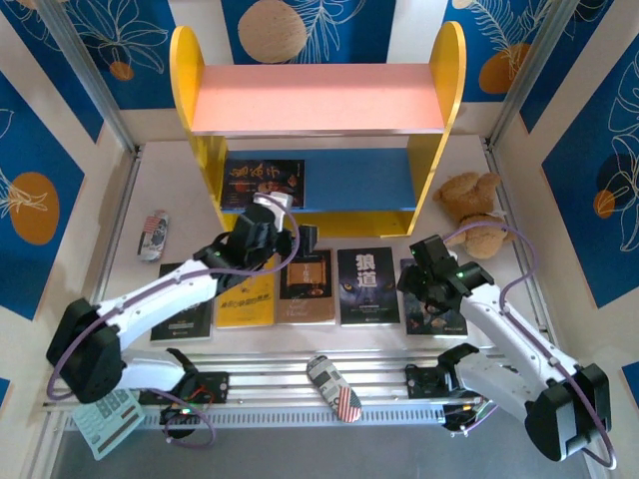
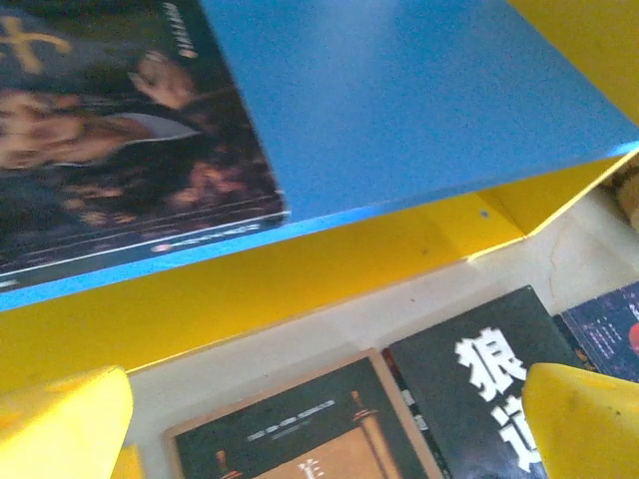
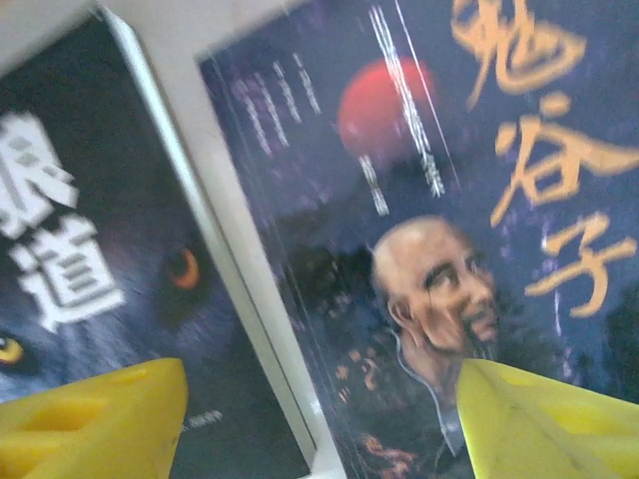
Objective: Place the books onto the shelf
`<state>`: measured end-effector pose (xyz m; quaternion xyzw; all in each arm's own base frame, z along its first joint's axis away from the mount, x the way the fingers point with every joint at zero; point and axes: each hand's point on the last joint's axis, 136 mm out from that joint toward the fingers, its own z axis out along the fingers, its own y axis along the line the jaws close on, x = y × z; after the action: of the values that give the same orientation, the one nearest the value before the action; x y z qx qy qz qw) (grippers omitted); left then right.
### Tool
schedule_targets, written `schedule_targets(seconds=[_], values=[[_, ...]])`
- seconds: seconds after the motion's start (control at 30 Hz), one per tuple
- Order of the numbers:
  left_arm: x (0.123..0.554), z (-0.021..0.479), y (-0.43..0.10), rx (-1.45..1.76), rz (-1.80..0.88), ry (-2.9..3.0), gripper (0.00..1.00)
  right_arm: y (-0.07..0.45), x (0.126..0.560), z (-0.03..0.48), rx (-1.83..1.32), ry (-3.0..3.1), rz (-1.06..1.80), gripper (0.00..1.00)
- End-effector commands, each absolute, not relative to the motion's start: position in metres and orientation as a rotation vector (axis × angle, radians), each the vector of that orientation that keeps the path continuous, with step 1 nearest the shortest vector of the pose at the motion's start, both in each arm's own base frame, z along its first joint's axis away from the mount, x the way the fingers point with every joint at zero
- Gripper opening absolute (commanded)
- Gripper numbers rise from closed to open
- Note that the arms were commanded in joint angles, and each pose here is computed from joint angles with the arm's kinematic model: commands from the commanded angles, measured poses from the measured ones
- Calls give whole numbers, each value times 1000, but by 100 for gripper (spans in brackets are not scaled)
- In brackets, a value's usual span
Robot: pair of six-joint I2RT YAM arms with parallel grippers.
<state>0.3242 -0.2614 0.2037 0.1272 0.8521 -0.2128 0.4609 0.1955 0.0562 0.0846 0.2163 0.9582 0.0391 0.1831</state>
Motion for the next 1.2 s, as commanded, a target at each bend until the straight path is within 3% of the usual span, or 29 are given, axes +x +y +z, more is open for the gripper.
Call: schedule_targets(seconds=[0.0, 0.37, 0.63, 1.17], values=[[331, 221, -289, 391, -571, 2071, 100, 57, 175, 66, 759, 2794, 110, 70], [312, 201, -354, 506, -719, 2200, 100, 51, 186, 61, 792, 2833, 116, 69], [274, 177, -401, 621, -824, 2346, 100, 14, 205, 83, 946, 2695, 239, 71], [219, 148, -474, 712, -1110, 2527, 100, -8, 226, 79, 1008, 2637, 328, 67]])
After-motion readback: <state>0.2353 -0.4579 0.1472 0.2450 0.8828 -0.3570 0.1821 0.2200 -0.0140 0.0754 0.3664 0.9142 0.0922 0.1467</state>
